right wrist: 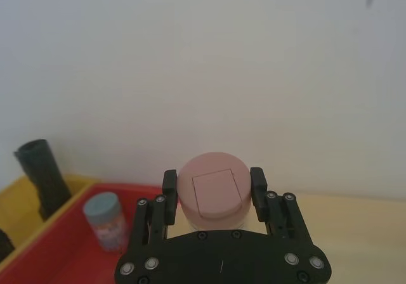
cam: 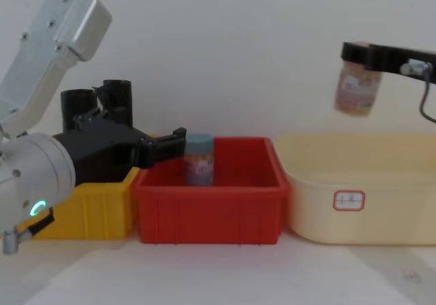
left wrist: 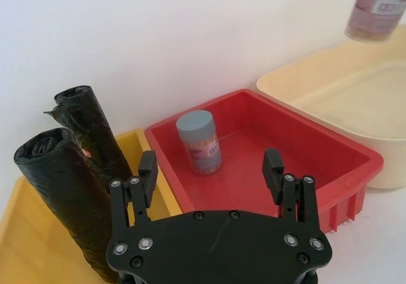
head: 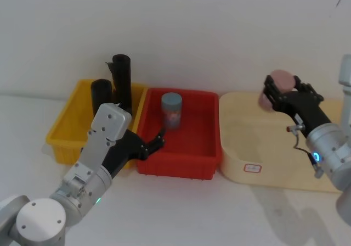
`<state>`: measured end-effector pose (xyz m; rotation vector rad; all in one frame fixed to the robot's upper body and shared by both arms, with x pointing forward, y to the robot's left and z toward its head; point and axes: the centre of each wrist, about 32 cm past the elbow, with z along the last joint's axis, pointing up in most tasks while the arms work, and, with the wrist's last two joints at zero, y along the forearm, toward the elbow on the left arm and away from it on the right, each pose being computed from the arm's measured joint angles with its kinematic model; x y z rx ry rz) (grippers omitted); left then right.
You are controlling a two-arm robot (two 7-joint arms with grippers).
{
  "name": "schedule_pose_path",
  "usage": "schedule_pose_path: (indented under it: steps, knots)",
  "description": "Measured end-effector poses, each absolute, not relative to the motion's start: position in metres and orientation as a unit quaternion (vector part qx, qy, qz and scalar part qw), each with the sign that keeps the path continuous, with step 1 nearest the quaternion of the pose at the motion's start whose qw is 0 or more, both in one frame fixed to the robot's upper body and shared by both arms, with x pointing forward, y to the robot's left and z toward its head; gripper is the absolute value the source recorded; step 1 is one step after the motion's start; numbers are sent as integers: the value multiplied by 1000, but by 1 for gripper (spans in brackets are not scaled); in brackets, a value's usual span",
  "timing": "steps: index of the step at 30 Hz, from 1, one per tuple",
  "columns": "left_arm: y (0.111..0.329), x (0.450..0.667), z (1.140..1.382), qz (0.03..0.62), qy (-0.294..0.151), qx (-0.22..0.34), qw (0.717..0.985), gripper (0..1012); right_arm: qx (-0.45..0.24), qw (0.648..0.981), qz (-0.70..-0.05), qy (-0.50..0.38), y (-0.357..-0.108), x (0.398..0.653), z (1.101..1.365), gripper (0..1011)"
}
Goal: Pick up the garbage bag with the one hand and transfer it to the other hand.
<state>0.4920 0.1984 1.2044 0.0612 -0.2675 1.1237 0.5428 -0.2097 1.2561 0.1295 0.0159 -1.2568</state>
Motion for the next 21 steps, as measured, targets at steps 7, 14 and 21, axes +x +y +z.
schedule_pose_path:
  steps: [7, 14, 21]
  knots:
    - [198, 492, 1204, 531, -126, 29, 837, 1001, 41, 799, -599, 34, -220, 541, 1254, 666]
    - [198, 492, 1204, 531, -126, 29, 837, 1001, 18, 800, -596, 66, -227, 544, 1250, 765]
    - [199, 492, 1208, 538, -129, 26, 833, 1002, 5, 802, -591, 85, -231, 547, 1248, 955]
